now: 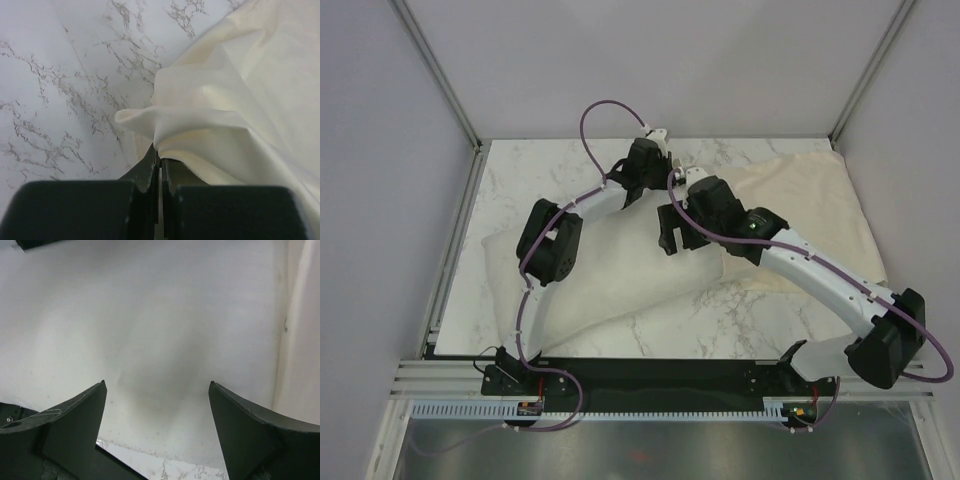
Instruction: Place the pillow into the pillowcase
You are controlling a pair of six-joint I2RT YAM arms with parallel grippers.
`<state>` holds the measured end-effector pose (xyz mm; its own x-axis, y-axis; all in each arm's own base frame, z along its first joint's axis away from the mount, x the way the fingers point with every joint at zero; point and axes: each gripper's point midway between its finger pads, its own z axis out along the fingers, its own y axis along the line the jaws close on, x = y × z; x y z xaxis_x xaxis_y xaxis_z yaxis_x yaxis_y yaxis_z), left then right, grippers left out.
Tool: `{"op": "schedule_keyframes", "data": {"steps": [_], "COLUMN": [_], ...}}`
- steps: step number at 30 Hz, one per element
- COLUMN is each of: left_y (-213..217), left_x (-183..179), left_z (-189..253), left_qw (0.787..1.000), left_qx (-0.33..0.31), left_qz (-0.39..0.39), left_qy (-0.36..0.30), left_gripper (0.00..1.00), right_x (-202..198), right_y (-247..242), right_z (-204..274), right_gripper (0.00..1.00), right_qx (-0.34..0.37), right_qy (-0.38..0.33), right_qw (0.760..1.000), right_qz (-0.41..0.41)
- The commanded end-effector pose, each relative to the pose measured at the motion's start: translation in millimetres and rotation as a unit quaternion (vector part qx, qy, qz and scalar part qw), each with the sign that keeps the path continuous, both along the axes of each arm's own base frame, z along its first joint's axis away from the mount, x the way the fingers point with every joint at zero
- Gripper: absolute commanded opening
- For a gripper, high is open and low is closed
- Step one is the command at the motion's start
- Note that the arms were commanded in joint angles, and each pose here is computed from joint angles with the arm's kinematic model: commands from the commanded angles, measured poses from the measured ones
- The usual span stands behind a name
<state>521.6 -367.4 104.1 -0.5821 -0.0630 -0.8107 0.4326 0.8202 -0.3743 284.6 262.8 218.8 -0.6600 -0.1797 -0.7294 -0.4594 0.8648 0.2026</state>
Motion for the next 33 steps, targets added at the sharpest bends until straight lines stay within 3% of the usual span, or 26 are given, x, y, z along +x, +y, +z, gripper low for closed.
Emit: {"op": "schedule_keyframes", "data": {"steps": [1,2,6,8,9,10,12,13,14,20,27,29,31,32,33], "left_y": [25,26,32,32,34,38,46,53,61,100,92,89,85,86,86], "left_x": [2,1,-13,-22,-27,-32,-40,-43,-47,-53,-64,-78,-93,-95,-99], "left_z": [-22,-26,-53,-60,-65,-69,-76,-75,-82,-79,-60,-65,-63,-62,-63], "left_qw": [0.999,0.998,0.993,0.99,0.988,0.986,0.983,0.982,0.98,0.975,0.973,0.971,0.973,0.975,0.975], "left_qx": [0.02,0.021,0.036,0.034,0.037,0.044,0.055,0.062,0.07,0.066,0.025,0.026,0.022,0.024,0.023], "left_qz": [-0.001,-0.004,-0.021,-0.032,-0.034,-0.038,-0.036,-0.034,-0.027,0.015,0.026,0.026,0.032,0.042,0.047], "left_qy": [0.05,0.059,0.114,0.135,0.145,0.157,0.172,0.177,0.186,0.211,0.229,0.234,0.226,0.217,0.214], "left_gripper": [0.02,0.02,0.02,0.02,0.02,0.02,0.02,0.02,0.02,0.02,0.02,0.02,0.02,0.02,0.02], "right_x": [-22,-29,-36,-23,-13,0,31,42,63,140,216,222,224,222,217], "right_y": [-11,-1,-3,-2,-4,-11,-20,-24,-45,-119,-155,-160,-158,-159,-159], "right_z": [-12,-11,-70,-90,-90,-91,-88,-85,-83,-65,-55,-68,-57,-47,-44], "right_gripper": [0.92,0.93,0.95,0.85,0.76,0.53,0.27,0.07,0.0,0.0,0.0,0.01,0.18,0.32,0.59], "right_qx": [0.04,0.059,0.003,-0.017,-0.026,-0.042,-0.043,-0.033,-0.025,0.015,0.036,0.014,-0.001,-0.001,-0.003], "right_qy": [0.015,0.012,0.047,0.041,0.03,0.012,0.001,0.003,0.005,0.003,0.006,0.029,0.032,0.025,0.024], "right_qw": [0.998,0.998,0.998,0.998,0.997,0.994,0.99,0.989,0.983,0.958,0.94,0.94,0.947,0.948,0.95], "right_qz": [-0.039,-0.024,-0.032,-0.05,-0.066,-0.096,-0.136,-0.147,-0.183,-0.287,-0.339,-0.339,-0.321,-0.318,-0.311]}}
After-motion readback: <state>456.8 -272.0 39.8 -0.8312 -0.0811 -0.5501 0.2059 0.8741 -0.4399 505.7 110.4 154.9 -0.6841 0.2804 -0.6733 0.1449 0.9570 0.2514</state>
